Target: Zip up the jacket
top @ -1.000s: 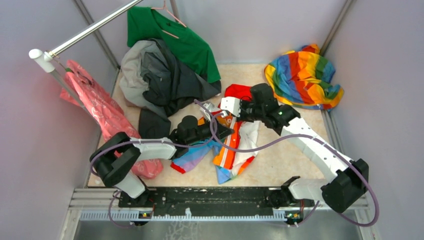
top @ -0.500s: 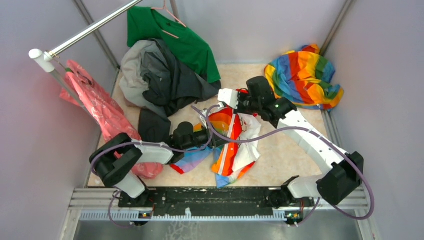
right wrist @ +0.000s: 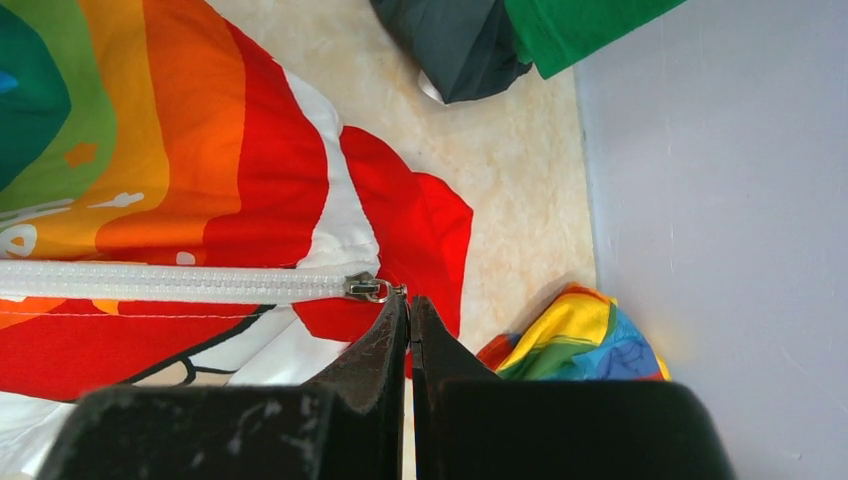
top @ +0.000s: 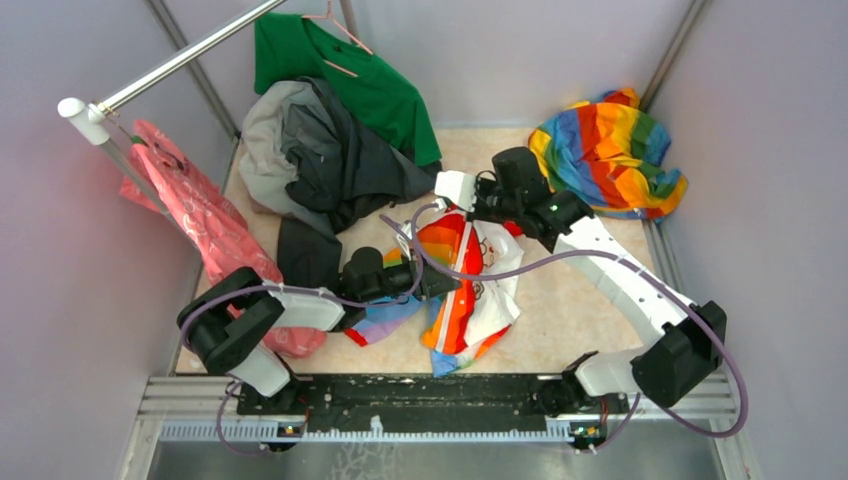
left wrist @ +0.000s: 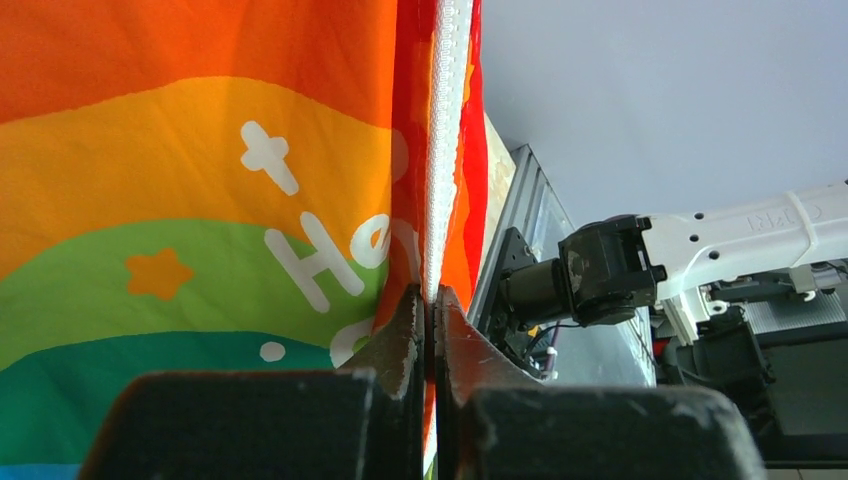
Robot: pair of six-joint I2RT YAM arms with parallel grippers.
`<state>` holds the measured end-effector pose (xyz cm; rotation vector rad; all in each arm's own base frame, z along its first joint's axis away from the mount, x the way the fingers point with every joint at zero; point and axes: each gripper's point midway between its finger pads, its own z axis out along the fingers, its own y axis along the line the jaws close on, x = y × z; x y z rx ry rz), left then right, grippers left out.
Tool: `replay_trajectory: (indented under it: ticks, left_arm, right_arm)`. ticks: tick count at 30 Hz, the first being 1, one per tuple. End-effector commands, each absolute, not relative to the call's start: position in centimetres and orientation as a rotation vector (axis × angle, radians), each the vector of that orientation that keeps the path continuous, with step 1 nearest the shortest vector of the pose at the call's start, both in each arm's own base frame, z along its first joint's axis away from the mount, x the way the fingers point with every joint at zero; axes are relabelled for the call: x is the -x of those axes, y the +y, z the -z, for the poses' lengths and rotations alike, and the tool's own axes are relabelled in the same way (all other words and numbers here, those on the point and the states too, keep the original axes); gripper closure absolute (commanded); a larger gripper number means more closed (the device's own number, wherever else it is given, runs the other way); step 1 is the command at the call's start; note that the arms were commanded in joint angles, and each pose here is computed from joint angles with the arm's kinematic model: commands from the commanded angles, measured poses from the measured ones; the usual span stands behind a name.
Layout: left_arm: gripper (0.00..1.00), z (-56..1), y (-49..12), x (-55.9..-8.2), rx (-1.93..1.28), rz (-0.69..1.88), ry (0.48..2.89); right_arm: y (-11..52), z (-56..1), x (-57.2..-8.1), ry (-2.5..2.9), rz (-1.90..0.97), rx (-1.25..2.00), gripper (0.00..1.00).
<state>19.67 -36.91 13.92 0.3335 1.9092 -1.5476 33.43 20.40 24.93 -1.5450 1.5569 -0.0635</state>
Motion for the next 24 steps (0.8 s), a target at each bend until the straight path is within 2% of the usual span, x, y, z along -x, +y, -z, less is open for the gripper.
replay_trajectory:
  ticks: [1, 3, 4, 6, 8, 20, 24]
  left_arm:
    - [1.00, -12.8, -36.6, -17.1, -0.409, 1.610, 1.973]
    - [1.00, -13.1, -36.7, -17.1, -0.416, 1.620, 1.962]
    - [0.94, -13.3, -36.7, -17.2, -0.416, 1.621, 1.954]
    - [0.76, -14.1, -36.9, -17.4, -0.422, 1.622, 1.937]
    - [0.64, -14.9, -37.0, -17.5, -0.451, 1.613, 1.923]
    - [0.23, -20.5, -32.6, -18.6, -0.570, 1.258, 1.728]
    - [0.02, -22.7, -31.5, -19.0, -0.591, 1.182, 1.644]
  right_arm:
    - [19.7, -32.0, -36.8, 1.436, 0.211, 1.356, 1.00]
    - [20.0, -31.9, -36.7, 1.437, 0.183, 1.357, 1.00]
    - [20.2, -31.8, -36.5, 1.439, 0.161, 1.358, 1.00]
    - [20.6, -31.3, -36.0, 1.446, 0.103, 1.362, 1.00]
    - [20.9, -30.6, -35.5, 1.455, 0.047, 1.364, 1.00]
    - [21.4, -28.3, -32.9, 1.492, -0.416, 1.259, 0.96]
    - [21.8, -27.9, -32.0, 1.487, -0.589, 1.203, 0.94]
